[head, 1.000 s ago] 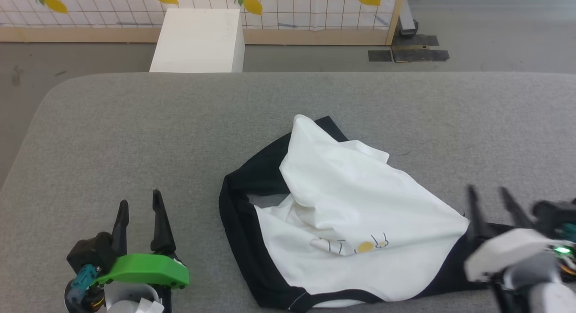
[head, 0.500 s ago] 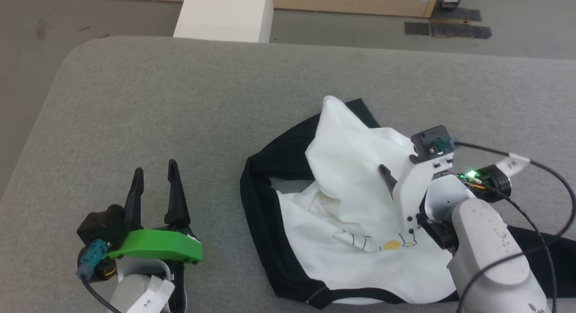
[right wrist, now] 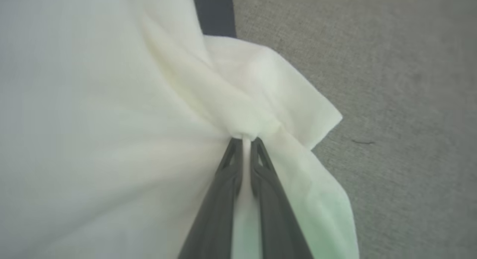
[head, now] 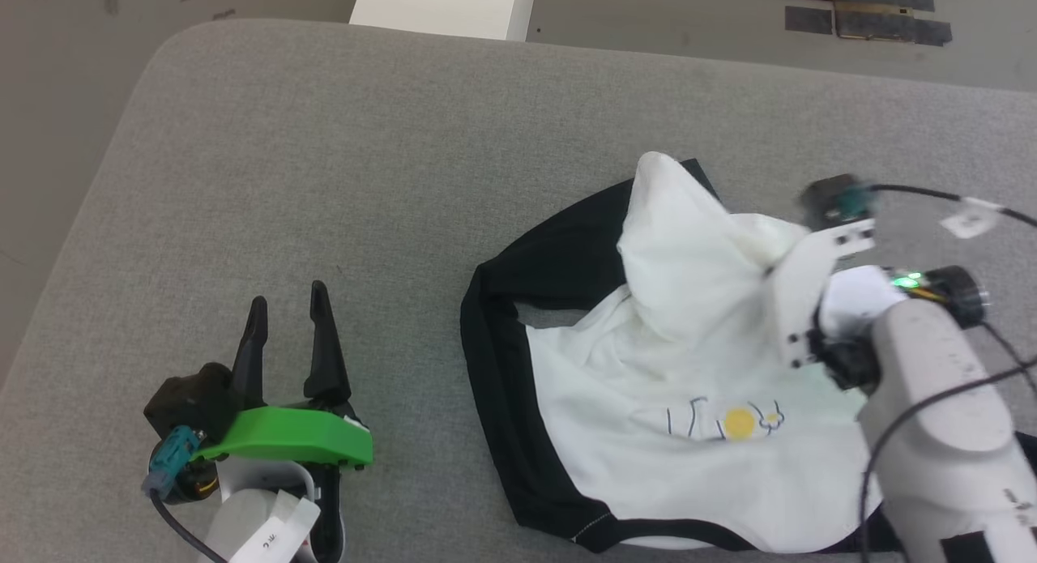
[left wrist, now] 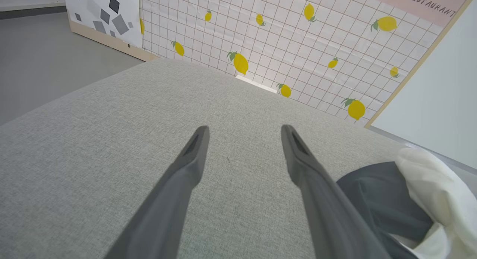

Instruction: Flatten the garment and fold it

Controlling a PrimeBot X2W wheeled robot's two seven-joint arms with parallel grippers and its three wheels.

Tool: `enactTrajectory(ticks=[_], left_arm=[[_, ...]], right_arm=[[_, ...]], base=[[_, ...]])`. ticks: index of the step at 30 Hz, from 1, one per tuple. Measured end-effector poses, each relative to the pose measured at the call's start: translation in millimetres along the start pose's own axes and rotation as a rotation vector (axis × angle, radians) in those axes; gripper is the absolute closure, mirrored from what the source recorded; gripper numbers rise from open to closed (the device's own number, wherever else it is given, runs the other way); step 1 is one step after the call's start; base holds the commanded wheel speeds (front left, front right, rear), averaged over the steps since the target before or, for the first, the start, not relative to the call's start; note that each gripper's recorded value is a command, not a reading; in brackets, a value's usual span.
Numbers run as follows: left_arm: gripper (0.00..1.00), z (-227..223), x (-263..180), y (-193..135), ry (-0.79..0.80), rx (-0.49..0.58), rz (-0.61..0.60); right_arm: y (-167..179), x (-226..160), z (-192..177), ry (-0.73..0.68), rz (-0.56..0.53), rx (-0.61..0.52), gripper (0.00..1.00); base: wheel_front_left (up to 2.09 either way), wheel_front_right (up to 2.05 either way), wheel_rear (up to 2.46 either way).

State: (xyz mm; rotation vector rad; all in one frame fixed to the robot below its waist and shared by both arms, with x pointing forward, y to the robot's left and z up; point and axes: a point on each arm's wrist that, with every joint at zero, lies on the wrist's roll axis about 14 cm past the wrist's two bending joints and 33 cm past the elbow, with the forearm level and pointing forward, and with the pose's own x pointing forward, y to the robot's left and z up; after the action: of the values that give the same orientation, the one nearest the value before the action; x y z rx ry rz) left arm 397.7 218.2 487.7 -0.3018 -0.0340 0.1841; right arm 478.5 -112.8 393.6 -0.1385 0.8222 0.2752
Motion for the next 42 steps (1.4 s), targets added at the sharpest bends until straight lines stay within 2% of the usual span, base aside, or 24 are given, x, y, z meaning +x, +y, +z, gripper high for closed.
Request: enactTrajectory(ticks=[4, 11, 14, 17, 18, 19, 20, 21, 26, 30, 36, 42], left_arm=[[0.00, 1.3, 0.6, -3.2, -0.004, -0.003, -0.009], [0.00, -2.6, 2.3, -8.8, 0.006, -0.006, -0.025], [0.00, -5.8, 4.5, -8.9, 0.013, -0.004, -0.028], [0.00, -7.9, 7.8, -9.0, 0.017, -0.003, -0.028], [0.00, -8.4, 9.0, -9.0, 0.018, -0.001, -0.029], [0.00, -9.0, 9.6, -8.8, 0.019, -0.001, -0.028], [0.00, -9.5, 10.0, -8.3, 0.020, 0.000, -0.026], [0.00, -10.0, 10.5, -8.1, 0.021, 0.001, -0.025], [0.00, -9.0, 10.5, -10.8, 0.019, 0.000, -0.033], [0.00, -3.5, 7.8, -14.6, 0.006, -0.005, -0.043], [0.00, 2.6, -1.1, -24.8, -0.006, -0.015, -0.074], [0.00, -5.9, -1.5, -50.5, 0.019, -0.003, -0.149]], right_arm=[[-56.6, -15.3, 18.6, -0.131, -0.132, 0.097, 1.00], [-140.1, -49.5, 45.6, -0.310, -0.369, 0.201, 1.00], [-164.7, -57.8, 49.4, -0.352, -0.443, 0.245, 1.00], [-174.6, -54.7, 42.5, -0.340, -0.471, 0.283, 1.00], [-174.7, -51.3, 38.1, -0.329, -0.470, 0.296, 0.93], [-173.4, -48.6, 35.3, -0.322, -0.467, 0.301, 0.17], [-170.9, -46.1, 33.2, -0.321, -0.461, 0.306, 0.17], [-168.6, -44.5, 31.8, -0.323, -0.456, 0.309, 0.00], [-155.5, -52.1, 49.0, -0.458, -0.423, 0.290, 0.00], [-123.6, -66.7, 53.9, -0.607, -0.347, 0.240, 0.00], [-77.2, -102.5, 20.6, -0.730, -0.237, 0.244, 0.00], [-62.6, -139.9, -25.7, -0.753, -0.221, 0.296, 0.00]], base=[[0.00, 0.00, 0.00], [0.00, 0.00, 0.00], [0.00, 0.00, 0.00], [0.00, 0.00, 0.00], [0.00, 0.00, 0.00], [0.00, 0.00, 0.00], [0.00, 0.00, 0.00], [0.00, 0.00, 0.00], [0.00, 0.00, 0.00], [0.00, 0.00, 0.00], [0.00, 0.00, 0.00], [0.00, 0.00, 0.00]])
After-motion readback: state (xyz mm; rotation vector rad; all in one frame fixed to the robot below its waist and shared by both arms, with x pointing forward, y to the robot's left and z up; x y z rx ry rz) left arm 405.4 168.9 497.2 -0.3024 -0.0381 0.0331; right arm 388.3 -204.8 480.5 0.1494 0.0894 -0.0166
